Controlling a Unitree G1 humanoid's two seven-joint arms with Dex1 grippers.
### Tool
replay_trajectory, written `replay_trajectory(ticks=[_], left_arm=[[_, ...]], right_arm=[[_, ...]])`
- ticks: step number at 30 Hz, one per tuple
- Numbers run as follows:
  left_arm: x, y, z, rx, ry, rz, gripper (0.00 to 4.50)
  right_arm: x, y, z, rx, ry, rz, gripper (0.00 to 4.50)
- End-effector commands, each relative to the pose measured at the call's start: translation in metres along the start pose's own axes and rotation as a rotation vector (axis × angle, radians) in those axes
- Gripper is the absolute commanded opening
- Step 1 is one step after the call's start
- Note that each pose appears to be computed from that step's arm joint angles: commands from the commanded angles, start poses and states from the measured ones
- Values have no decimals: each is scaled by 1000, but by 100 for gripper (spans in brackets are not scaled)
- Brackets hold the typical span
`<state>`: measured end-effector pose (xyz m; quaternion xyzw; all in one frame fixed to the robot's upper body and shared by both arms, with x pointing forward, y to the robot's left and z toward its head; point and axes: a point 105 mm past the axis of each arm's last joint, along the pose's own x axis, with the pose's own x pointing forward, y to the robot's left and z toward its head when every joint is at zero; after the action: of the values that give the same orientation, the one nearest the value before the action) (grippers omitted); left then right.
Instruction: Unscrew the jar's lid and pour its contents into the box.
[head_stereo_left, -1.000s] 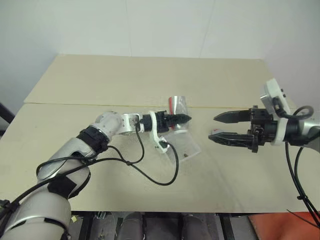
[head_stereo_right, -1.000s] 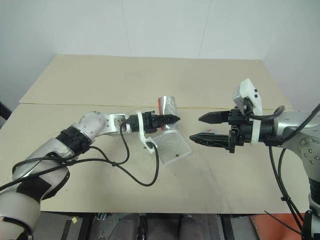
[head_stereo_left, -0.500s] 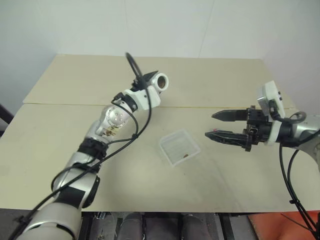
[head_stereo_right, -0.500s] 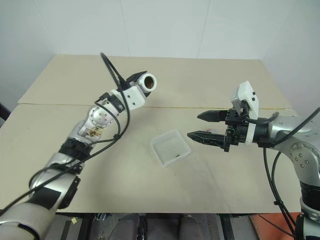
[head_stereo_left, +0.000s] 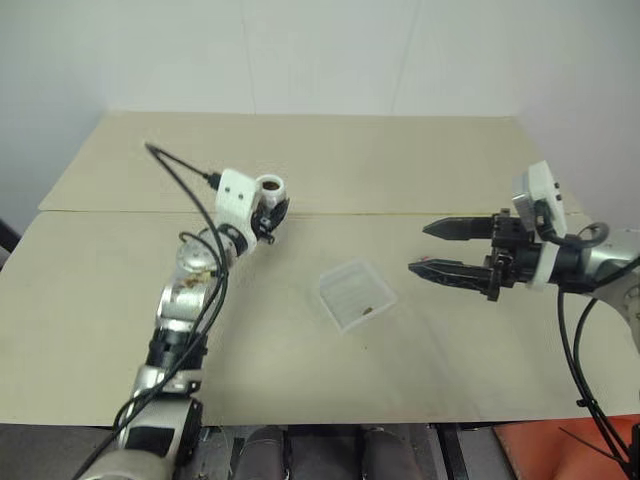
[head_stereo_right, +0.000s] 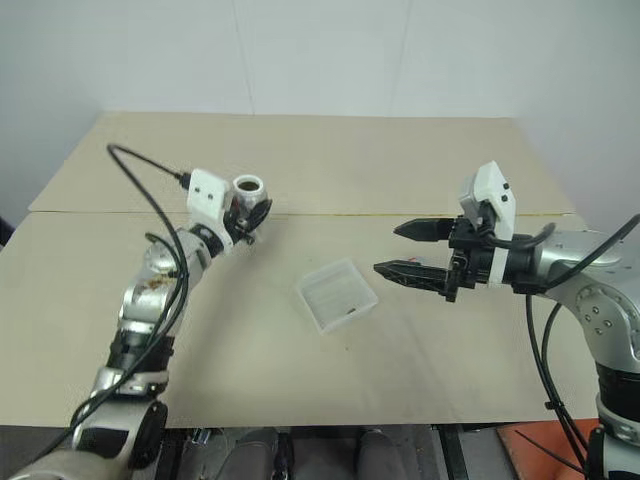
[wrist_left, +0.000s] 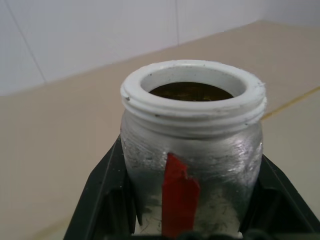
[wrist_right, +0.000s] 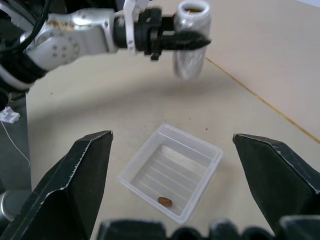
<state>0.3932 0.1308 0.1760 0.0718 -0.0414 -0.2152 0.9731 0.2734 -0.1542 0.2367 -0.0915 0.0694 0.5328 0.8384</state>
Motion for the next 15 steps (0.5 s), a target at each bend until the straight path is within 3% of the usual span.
replay_trajectory(ticks=[1,11,15], left_arm=[[-12,-4,8,-17,-62,9,202],[-31,-22,-15,8,-159,-38,202],[-39,-22,-31,10,-128,-45,326]], right_arm=[[-1,6,9,-56,-22,6,447],[1,9,10,-61,-32,24,447],[1,11,10,-60,-33,31,450]])
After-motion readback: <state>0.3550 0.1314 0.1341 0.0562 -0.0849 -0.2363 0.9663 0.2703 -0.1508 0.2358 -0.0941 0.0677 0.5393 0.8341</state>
